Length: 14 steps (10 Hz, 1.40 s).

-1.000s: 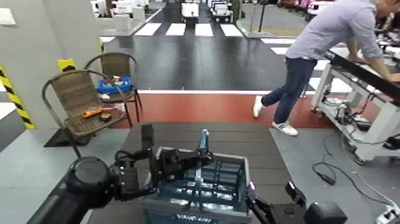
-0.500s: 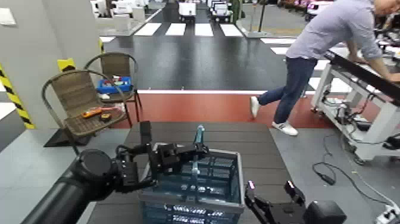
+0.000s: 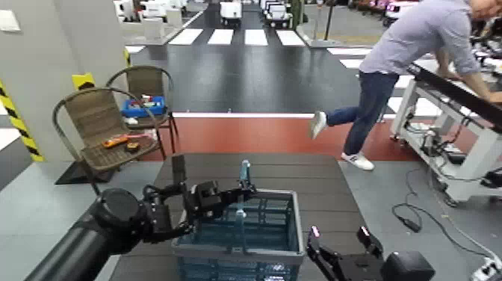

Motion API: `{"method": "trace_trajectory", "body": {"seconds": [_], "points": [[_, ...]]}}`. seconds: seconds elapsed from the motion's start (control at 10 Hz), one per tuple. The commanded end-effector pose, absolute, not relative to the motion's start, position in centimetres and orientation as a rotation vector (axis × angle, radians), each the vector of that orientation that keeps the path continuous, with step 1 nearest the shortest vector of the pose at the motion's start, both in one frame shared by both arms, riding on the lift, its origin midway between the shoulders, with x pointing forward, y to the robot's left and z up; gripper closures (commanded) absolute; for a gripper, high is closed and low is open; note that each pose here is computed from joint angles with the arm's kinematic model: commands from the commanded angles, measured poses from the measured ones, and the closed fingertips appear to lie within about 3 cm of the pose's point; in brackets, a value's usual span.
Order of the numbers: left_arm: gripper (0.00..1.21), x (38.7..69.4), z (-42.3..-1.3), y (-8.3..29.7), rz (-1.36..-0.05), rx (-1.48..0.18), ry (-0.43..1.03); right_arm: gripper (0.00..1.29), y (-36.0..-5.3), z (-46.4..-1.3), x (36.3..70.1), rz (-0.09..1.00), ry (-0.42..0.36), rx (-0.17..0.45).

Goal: Place the crate on the table.

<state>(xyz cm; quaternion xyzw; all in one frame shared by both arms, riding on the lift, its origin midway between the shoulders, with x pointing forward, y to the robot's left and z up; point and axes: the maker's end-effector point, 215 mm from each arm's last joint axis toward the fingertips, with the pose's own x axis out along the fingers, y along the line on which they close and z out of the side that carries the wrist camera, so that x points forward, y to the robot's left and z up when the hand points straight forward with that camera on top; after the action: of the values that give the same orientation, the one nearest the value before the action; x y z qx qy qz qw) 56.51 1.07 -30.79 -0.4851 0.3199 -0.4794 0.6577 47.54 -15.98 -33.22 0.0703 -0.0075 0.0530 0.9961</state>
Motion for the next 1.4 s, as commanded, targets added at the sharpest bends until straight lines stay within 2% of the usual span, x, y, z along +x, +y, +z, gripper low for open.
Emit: {"method": "trace_trajectory", "body": {"seconds": [0.1,0.7,0.8,1.1,1.3,1.4], "points": [[1.21,57.1,-32.0,1.6,-1.051,-1.108,0.723,0.15,-15.9,-33.2,47.6,0.107,-0.016,0.142],[1.18,57.5,-32.5,2.0,-1.041,-1.122,0.704,0.15,-15.6,-33.0,47.7,0.113,-0.019,0.143],[1.02,57.5,-32.3,1.9,-1.051,-1.127,0.694,0.15,-15.6,-33.0,47.7,0.113,-0.018,0.144],[0.67,57.5,-32.0,2.0,-1.061,-1.14,0.661,0.15,-15.7,-33.1,47.7,0.113,-0.018,0.144],[0.36,57.7,-31.7,2.4,-1.06,-1.142,0.638,0.15,-15.7,-33.2,47.6,0.113,-0.015,0.146],[0.26,58.2,-31.7,3.4,-1.044,-1.116,0.62,0.15,-15.7,-33.2,47.6,0.113,-0.015,0.146]]}}
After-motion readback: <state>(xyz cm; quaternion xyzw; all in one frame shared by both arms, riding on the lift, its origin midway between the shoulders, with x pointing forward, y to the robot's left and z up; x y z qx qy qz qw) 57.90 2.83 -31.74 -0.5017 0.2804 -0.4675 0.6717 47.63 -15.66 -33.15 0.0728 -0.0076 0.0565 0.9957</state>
